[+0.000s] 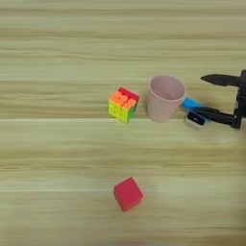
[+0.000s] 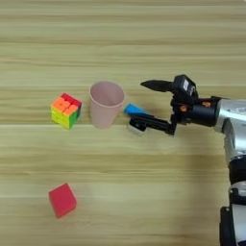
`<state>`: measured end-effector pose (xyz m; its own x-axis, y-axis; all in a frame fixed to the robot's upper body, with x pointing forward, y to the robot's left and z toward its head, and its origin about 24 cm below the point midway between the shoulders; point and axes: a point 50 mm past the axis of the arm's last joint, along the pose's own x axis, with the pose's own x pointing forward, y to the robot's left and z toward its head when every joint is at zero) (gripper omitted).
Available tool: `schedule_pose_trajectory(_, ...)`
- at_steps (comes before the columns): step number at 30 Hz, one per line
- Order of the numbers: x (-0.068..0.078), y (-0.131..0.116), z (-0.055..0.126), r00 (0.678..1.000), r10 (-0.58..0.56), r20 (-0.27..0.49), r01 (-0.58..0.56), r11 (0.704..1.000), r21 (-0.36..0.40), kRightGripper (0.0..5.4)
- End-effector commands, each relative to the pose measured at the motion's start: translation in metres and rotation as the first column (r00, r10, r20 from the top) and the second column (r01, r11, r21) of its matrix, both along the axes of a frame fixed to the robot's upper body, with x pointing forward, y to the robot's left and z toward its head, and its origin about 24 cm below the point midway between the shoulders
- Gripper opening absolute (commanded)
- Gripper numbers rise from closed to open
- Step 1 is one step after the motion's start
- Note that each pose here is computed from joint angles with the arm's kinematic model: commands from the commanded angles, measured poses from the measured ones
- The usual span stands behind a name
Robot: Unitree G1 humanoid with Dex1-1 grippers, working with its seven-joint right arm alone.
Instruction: Move the objects on the table
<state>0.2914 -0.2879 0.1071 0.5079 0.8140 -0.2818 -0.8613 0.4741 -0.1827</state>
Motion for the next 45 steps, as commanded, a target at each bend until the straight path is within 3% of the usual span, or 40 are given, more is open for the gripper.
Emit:
schedule_pose_trajectory(1, 0.015, 0.0, 0.034, 0.99, -0.016, 0.139, 0.022, 0.999, -0.047, 5.37)
schedule_pose_trajectory(45, 0.029, 0.034, 0.0, 0.998, -0.031, 0.052, 0.032, 0.999, -0.015, 5.37)
